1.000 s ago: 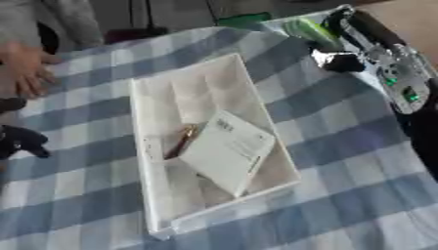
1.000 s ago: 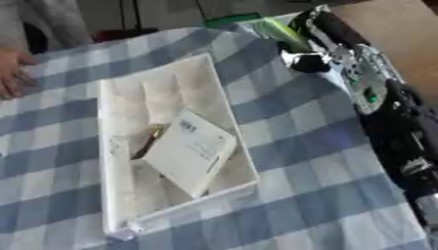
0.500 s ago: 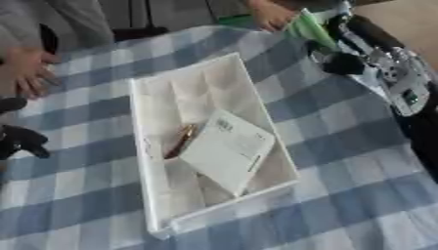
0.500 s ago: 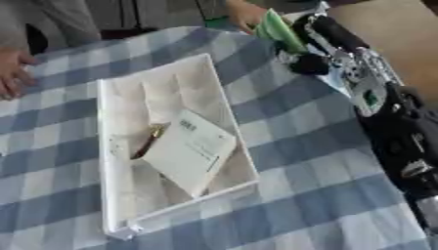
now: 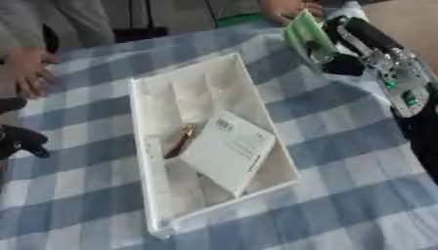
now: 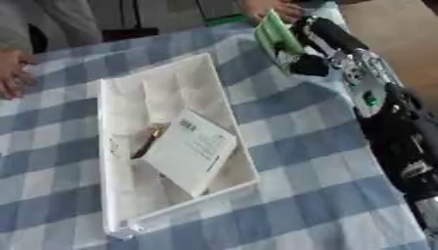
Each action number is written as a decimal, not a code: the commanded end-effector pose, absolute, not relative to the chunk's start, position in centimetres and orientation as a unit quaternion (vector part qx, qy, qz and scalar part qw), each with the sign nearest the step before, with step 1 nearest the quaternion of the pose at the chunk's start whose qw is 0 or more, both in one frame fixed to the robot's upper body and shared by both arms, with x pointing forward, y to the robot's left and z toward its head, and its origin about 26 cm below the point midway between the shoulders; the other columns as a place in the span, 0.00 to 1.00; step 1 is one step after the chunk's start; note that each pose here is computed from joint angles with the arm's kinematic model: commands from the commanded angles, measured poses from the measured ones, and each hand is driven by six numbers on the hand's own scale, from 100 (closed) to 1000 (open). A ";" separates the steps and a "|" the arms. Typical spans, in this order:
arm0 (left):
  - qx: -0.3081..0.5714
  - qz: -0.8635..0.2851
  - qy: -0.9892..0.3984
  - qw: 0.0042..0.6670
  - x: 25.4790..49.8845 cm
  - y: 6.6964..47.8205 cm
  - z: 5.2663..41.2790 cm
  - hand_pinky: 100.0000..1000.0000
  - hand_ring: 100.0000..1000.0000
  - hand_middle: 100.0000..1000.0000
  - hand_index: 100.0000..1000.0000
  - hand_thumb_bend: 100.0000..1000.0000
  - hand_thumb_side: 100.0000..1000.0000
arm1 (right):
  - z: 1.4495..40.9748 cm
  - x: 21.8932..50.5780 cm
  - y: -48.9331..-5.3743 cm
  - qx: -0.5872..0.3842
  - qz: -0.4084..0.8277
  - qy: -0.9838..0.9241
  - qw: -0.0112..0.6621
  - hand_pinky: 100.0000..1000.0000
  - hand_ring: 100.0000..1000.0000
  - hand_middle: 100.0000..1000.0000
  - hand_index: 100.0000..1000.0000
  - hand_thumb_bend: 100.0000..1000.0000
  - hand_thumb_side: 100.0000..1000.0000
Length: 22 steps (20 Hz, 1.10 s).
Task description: Pick up objects on the table and place them in the box.
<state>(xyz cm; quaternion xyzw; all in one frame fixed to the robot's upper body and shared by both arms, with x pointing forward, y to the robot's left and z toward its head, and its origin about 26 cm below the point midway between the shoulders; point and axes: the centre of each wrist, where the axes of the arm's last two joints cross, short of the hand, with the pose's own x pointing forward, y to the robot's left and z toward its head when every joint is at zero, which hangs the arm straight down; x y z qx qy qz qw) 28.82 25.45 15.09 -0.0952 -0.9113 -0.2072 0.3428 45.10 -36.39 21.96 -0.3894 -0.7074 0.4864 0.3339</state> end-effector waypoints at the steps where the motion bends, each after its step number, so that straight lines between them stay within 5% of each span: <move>1: -0.091 -0.215 -0.915 0.330 28.6 25.7 15.9 0.47 0.57 0.80 0.92 0.15 0.92 | 23.4 45.0 -36.5 -0.397 0.474 -0.719 0.319 0.50 0.44 0.43 0.48 0.00 0.70; 5: -0.092 -0.215 -0.915 0.329 28.6 25.7 15.9 0.47 0.57 0.80 0.92 0.15 0.92 | 23.4 45.0 -36.5 -0.396 0.472 -0.719 0.320 0.50 0.44 0.43 0.48 0.00 0.69; 9: -0.092 -0.215 -0.915 0.329 28.6 25.7 15.9 0.47 0.57 0.80 0.92 0.15 0.92 | 23.3 45.0 -36.5 -0.395 0.478 -0.716 0.320 0.51 0.44 0.43 0.48 0.00 0.53; 10: -0.092 -0.215 -0.915 0.329 28.6 25.7 15.9 0.47 0.57 0.80 0.92 0.15 0.92 | 23.4 45.0 -36.4 -0.395 0.481 -0.715 0.320 0.51 0.44 0.43 0.48 0.00 0.34; 12: -0.092 -0.215 -0.915 0.329 28.6 25.7 15.9 0.47 0.57 0.80 0.92 0.15 0.92 | 23.6 45.0 -36.1 -0.394 0.490 -0.713 0.312 0.50 0.43 0.42 0.47 0.00 0.10; 22: -0.094 -0.215 -0.913 0.333 28.6 25.7 15.9 0.47 0.57 0.80 0.92 0.15 0.91 | 26.4 44.2 -32.4 -0.351 0.509 -0.750 0.235 0.51 0.43 0.42 0.47 0.00 0.00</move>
